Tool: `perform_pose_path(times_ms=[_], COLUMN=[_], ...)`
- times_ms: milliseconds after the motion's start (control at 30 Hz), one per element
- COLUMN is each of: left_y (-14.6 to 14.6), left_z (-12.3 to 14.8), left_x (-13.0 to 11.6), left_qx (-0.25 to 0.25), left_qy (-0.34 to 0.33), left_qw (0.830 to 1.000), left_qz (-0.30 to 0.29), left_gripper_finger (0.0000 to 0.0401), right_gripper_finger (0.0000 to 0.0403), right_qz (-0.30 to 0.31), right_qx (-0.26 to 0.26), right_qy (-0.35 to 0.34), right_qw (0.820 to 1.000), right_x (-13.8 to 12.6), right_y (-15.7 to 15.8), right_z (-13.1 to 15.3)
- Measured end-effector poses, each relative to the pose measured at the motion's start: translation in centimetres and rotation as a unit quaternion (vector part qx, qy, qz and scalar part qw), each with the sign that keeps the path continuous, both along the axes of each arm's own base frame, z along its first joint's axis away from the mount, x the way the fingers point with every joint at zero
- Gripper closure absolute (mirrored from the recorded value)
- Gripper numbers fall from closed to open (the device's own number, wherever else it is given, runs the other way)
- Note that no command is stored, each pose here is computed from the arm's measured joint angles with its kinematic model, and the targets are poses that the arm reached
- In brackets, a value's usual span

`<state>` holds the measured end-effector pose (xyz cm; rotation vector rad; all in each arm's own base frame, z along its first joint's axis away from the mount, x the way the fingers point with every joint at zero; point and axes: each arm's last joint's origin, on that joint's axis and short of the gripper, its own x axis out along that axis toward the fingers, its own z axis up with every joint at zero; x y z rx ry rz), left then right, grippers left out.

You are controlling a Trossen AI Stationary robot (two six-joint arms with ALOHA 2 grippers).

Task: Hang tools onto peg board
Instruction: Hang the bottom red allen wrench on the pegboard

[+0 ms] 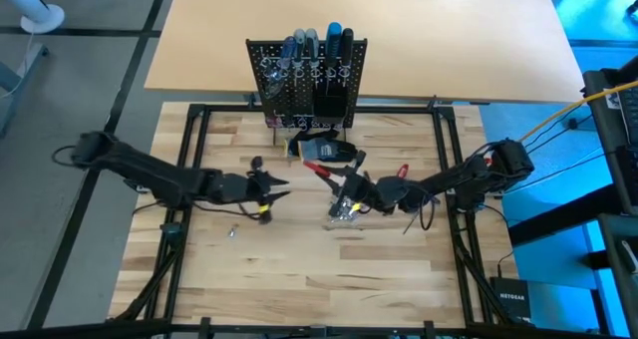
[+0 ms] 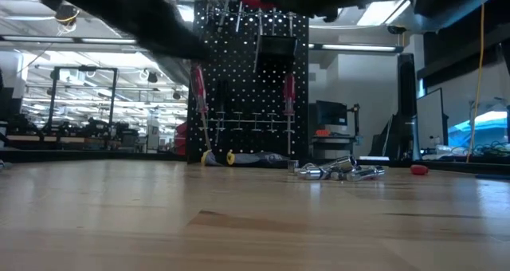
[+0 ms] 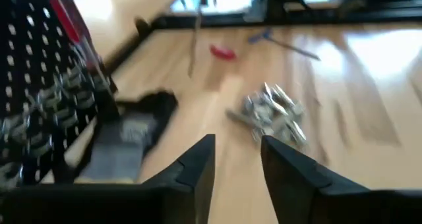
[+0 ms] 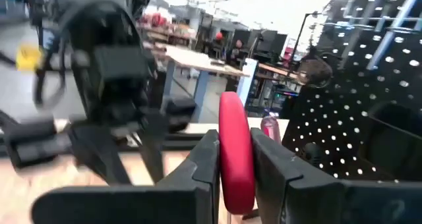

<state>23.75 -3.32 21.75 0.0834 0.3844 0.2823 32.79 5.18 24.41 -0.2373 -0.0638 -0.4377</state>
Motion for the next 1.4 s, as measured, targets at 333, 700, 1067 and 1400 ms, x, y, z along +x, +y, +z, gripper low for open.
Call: perform_pose_path(times_ms=[333,700,1067,1400], left_y=[-1.2,-1.8,-1.8,-1.8], left_z=[-0.8,-4.3,-4.1,-4.2], left_x=[-4.1,-5.5,-5.4,-5.4], left_qx=[-0.075,-0.085,-0.075,-0.067], left_qy=[0.055,0.014,0.006,0.012], left_qw=[0.995,0.994,0.995,0.996], left_qz=[0.047,0.066,0.058,0.055], left_gripper_finger=[0.0293,0.0305,0.0306,0.0306], right_gripper_finger=[0.0343,0.0343,0.0343,0.0343], right_qz=[-0.069,-0.154,-0.170,-0.171], right_qx=[-0.014,-0.020,-0.034,-0.028], right_qy=[0.038,0.025,0.015,0.010], right_qw=[0.997,0.988,0.985,0.985], right_x=[4.6,8.4,9.2,9.4], right_y=[-3.3,-6.2,-9.1,-10.8], right_z=[-0.7,-2.9,-2.5,-2.5])
